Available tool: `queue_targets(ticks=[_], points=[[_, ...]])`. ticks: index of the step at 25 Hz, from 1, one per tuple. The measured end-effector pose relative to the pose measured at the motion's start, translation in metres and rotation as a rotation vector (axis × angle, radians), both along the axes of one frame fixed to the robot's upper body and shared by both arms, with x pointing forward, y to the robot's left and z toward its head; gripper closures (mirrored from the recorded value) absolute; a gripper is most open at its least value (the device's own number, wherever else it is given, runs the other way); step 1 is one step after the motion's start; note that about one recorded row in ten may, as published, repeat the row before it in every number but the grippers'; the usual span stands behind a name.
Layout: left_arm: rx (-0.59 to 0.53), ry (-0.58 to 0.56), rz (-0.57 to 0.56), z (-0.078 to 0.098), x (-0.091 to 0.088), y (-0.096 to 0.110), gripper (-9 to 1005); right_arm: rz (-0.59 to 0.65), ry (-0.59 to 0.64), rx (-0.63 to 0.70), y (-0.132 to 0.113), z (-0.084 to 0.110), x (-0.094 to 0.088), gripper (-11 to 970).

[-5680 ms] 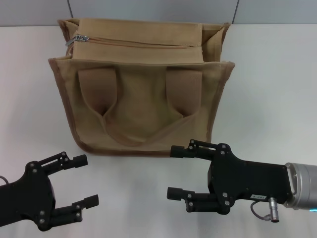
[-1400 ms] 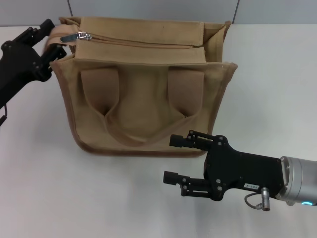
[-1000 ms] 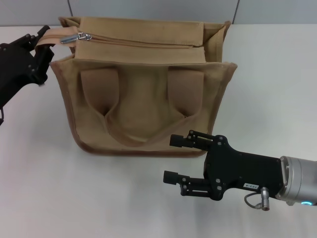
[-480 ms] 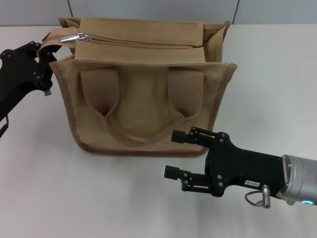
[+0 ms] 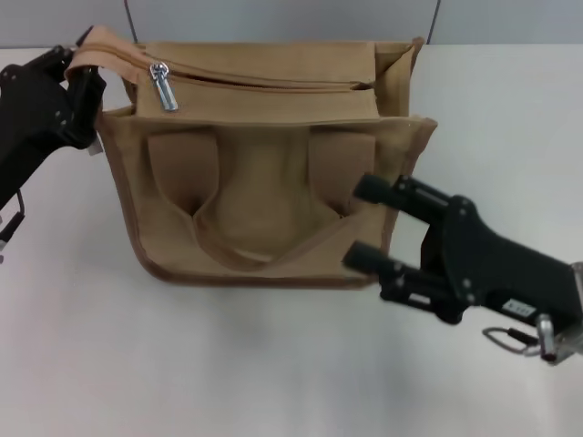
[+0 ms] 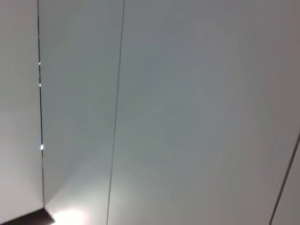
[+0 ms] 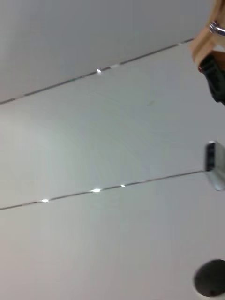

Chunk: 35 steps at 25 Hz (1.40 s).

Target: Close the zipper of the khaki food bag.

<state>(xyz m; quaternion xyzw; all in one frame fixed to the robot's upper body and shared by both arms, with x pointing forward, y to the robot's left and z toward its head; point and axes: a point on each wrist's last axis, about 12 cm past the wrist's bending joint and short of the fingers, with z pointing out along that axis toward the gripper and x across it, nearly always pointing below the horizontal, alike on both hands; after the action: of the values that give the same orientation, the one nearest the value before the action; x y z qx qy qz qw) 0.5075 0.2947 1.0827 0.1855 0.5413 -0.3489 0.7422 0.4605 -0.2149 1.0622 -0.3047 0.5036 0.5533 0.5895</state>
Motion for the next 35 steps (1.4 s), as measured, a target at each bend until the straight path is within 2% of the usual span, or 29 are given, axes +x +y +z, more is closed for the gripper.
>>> queue_targets(ticks=[7, 11, 12, 16, 21, 26, 30, 35], points=[[-0.080, -0.006, -0.084, 0.010, 0.007, -0.013, 970, -0.014, 0.109, 0.100, 0.002, 0.015, 0.024, 201], [-0.107, 0.013, -0.114, 0.012, 0.015, -0.024, 968, 0.036, 0.156, 0.138, 0.010, 0.032, 0.045, 201], [-0.107, 0.013, -0.114, 0.012, 0.015, -0.024, 968, 0.036, 0.156, 0.138, 0.010, 0.032, 0.045, 201], [-0.115, 0.012, -0.128, 0.014, 0.019, -0.029, 966, 0.073, 0.202, 0.112, 0.024, 0.044, 0.067, 201], [-0.119, 0.009, -0.139, 0.016, 0.022, -0.033, 964, 0.082, 0.240, 0.084, 0.037, 0.050, 0.082, 200], [-0.129, 0.000, -0.162, 0.020, 0.027, -0.040, 963, 0.091, 0.264, 0.075, 0.044, 0.053, 0.090, 206], [-0.133, -0.004, -0.175, 0.022, 0.029, -0.044, 961, 0.088, 0.279, 0.081, 0.045, 0.054, 0.092, 282], [-0.142, -0.009, -0.201, 0.025, 0.033, -0.052, 959, 0.073, 0.365, 0.073, 0.050, 0.053, 0.101, 378]])
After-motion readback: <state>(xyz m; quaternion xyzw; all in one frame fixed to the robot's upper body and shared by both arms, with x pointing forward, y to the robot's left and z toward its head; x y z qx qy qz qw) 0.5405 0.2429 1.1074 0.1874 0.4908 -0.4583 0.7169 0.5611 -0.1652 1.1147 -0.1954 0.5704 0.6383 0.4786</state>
